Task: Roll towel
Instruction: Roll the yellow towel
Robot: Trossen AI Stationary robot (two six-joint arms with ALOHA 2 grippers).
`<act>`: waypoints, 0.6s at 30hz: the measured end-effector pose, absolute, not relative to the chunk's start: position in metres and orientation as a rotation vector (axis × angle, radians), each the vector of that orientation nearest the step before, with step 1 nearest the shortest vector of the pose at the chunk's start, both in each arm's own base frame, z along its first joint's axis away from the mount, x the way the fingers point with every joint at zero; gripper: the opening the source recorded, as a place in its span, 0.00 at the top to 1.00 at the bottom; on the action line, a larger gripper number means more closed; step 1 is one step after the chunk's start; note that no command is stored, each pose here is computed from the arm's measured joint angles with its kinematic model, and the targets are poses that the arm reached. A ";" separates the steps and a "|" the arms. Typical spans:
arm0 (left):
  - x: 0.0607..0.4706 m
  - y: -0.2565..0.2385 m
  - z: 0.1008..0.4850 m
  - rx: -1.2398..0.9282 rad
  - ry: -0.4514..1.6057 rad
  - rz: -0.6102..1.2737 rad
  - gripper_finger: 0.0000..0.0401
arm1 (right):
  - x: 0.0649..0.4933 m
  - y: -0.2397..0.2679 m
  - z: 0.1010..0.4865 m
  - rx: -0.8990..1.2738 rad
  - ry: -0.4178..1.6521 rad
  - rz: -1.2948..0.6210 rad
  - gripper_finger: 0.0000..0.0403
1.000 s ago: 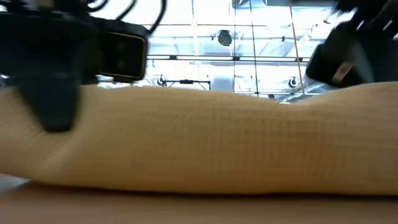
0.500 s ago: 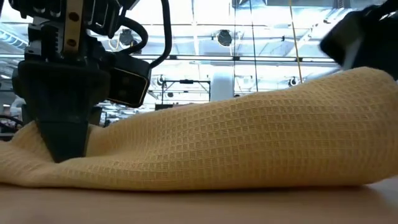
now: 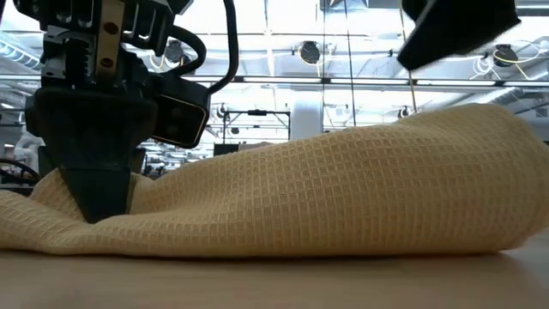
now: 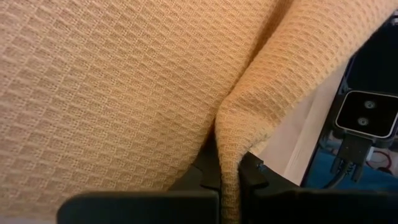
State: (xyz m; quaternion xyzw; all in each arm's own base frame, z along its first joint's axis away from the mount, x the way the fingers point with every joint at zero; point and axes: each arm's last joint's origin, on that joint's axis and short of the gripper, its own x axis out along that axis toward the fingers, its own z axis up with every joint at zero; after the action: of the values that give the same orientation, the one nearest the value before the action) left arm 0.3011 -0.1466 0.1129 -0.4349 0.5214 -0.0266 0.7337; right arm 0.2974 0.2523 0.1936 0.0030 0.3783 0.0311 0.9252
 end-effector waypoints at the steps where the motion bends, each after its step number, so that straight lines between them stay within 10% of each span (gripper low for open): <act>1: 0.301 -0.147 0.113 -0.964 1.148 -0.054 0.98 | 0.298 0.252 0.196 -0.003 0.780 0.060 0.33; 18: 0.301 -0.147 0.113 -0.972 1.152 -0.051 0.98 | 0.310 0.255 0.143 0.042 0.815 -0.128 0.33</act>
State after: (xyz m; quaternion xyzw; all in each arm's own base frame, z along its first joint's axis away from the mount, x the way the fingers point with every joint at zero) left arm 0.3009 -0.1468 0.1128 -0.4414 0.5231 -0.0230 0.7287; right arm 0.3096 0.2554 0.1434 0.0203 0.3958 -0.0621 0.9160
